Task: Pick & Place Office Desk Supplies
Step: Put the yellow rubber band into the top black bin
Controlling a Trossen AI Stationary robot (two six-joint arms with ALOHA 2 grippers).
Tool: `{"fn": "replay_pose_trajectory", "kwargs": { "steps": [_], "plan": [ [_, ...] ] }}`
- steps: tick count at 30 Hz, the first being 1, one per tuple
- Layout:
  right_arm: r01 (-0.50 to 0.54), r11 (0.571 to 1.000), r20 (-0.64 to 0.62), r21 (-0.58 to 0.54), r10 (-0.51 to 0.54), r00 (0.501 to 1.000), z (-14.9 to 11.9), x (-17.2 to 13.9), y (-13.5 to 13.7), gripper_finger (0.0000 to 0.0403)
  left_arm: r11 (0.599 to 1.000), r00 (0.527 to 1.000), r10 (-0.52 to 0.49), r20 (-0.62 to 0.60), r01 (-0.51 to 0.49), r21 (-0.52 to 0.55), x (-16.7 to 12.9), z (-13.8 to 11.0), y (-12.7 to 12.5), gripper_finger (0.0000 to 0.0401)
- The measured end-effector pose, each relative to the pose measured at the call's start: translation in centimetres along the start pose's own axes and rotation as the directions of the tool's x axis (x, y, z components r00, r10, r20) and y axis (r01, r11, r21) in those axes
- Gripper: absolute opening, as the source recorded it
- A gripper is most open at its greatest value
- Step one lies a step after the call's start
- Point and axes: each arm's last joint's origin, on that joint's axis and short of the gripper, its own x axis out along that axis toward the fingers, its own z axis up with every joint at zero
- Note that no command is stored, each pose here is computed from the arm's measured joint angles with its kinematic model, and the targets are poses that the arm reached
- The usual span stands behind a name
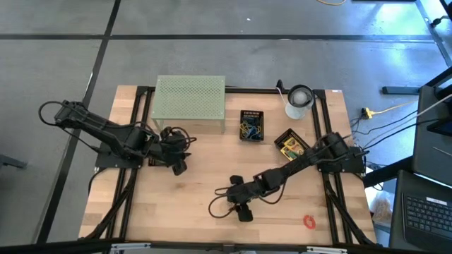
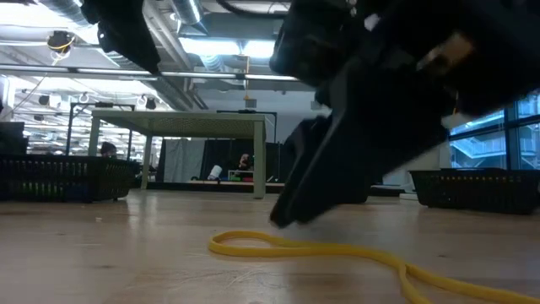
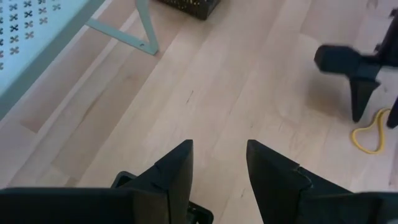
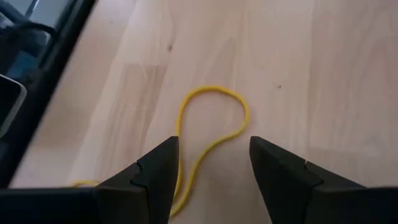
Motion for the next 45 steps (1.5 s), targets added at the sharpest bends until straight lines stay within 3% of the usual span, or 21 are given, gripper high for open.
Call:
{"fn": "replay_pose_trajectory", "kwargs": {
  "steps": [9, 18, 24, 31, 40, 45],
  "plan": [
    [0.055, 0.991, 0.032, -0.124, -0.051, 0.998, -0.5, 1.2, 0.0, 0.0198, 0.999, 1.000, -0.009, 0.023, 0.008, 0.036, -0.2, -0.5, -0.9, 0.0144],
    [0.125, 0.947, 0.067, -0.296, -0.110, 0.992, -0.6, 1.4, 0.2, 0.0198, 0.998, 1.000, -0.012, 0.021, 0.010, 0.065, -0.2, -0.9, -1.5, 0.0143],
    [0.129, 0.964, 0.066, -0.234, -0.117, 0.991, -0.6, 1.4, 0.2, 0.0187, 0.998, 1.000, -0.014, 0.022, 0.013, 0.068, -0.3, -0.9, -1.5, 0.0143],
    [0.138, 0.986, 0.056, -0.095, -0.133, 0.989, -0.7, 1.4, 0.0, 0.0142, 0.998, 1.000, -0.014, 0.022, 0.012, 0.068, -0.3, -0.9, -1.5, 0.0143],
    [0.182, 0.979, 0.065, -0.093, -0.177, 0.982, -0.8, 1.4, 0.1, 0.0013, 0.998, 0.999, 0.003, 0.037, -0.005, 0.068, -0.3, -0.9, -1.5, 0.0143],
    [0.183, 0.979, 0.065, -0.092, -0.177, 0.982, -0.8, 1.4, 0.1, 0.0011, 0.998, 0.999, 0.003, 0.037, -0.006, 0.068, -0.3, -0.9, -1.5, 0.0143]
  ]
}}
